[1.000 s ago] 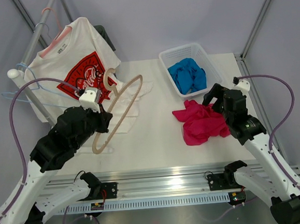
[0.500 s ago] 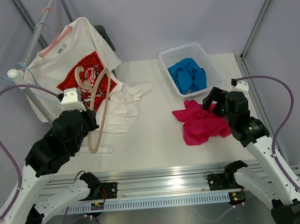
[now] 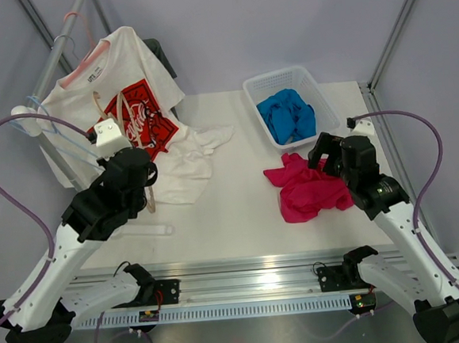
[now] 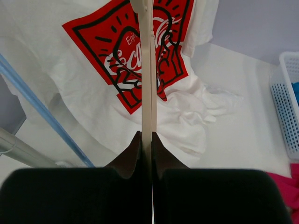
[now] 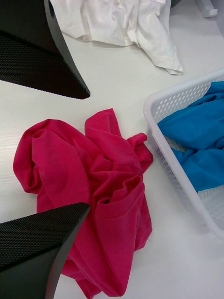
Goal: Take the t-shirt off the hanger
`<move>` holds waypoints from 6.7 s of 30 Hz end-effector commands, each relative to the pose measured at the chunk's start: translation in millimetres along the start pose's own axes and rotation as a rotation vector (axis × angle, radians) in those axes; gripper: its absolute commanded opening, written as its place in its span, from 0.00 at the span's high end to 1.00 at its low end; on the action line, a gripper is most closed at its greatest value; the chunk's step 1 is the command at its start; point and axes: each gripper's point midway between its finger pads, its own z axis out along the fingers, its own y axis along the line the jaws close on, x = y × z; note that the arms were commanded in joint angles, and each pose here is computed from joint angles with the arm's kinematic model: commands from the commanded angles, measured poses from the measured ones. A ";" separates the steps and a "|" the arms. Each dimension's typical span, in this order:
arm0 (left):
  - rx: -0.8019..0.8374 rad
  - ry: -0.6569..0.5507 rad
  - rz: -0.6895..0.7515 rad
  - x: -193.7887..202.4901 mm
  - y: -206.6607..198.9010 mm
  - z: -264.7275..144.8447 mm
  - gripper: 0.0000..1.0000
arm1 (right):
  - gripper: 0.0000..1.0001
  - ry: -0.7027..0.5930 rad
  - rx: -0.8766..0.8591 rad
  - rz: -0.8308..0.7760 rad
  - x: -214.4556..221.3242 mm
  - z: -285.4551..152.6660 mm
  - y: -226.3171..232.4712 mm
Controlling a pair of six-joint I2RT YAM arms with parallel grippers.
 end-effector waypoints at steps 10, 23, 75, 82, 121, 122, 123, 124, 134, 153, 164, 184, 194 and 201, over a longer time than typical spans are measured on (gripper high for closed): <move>-0.065 -0.091 -0.114 -38.3 7.3 -5.9 1.00 | 0.01 -0.036 -0.018 -0.015 -20.7 -7.8 6.9; -0.002 -0.037 -0.179 -28.2 37.4 -33.4 1.00 | 0.00 -0.005 -0.031 -0.022 -19.7 -17.6 8.8; -0.490 -0.315 -0.142 -80.0 29.0 13.0 1.00 | 0.01 -0.046 -0.084 -0.089 -41.8 -28.5 20.2; -0.512 -0.335 -0.156 -94.8 29.9 15.6 1.00 | 0.01 -0.043 -0.081 -0.091 -40.7 -25.9 20.3; -0.524 -0.292 -0.265 -88.6 44.4 63.5 1.00 | 0.01 -0.123 -0.158 -0.079 -52.2 -50.1 26.8; -0.520 -0.287 -0.264 -86.0 42.3 65.7 1.00 | 0.00 -0.132 -0.160 -0.077 -53.9 -52.1 26.7; -0.516 -0.284 -0.266 -84.8 41.5 66.6 1.00 | 0.01 -0.132 -0.159 -0.077 -54.0 -52.1 26.5; -0.515 -0.283 -0.268 -83.9 41.2 67.2 1.00 | 0.01 -0.138 -0.158 -0.075 -56.0 -53.0 26.5; -0.493 -0.263 -0.233 -73.9 33.6 78.1 0.99 | 0.01 -0.138 -0.172 -0.072 -53.5 -54.0 27.7; 0.132 -0.096 -0.036 -72.2 -21.6 30.8 0.01 | 0.01 -0.120 -0.232 -0.065 -50.4 -61.0 37.2; 0.481 -0.009 0.075 -44.2 -45.9 -17.6 0.01 | 0.00 0.099 -0.284 -0.054 -1.5 -35.8 48.8; 0.410 -0.054 0.020 -34.8 -14.6 -27.1 0.12 | 0.00 0.088 -0.396 -0.021 4.2 -25.4 69.3; 0.113 -0.141 -0.030 -42.8 28.1 -1.1 0.19 | 0.01 0.108 -0.392 -0.031 20.4 -13.5 65.2; 0.208 -0.172 -0.064 -40.3 12.8 -2.0 0.23 | 0.01 0.094 -0.411 -0.045 16.1 -17.9 67.9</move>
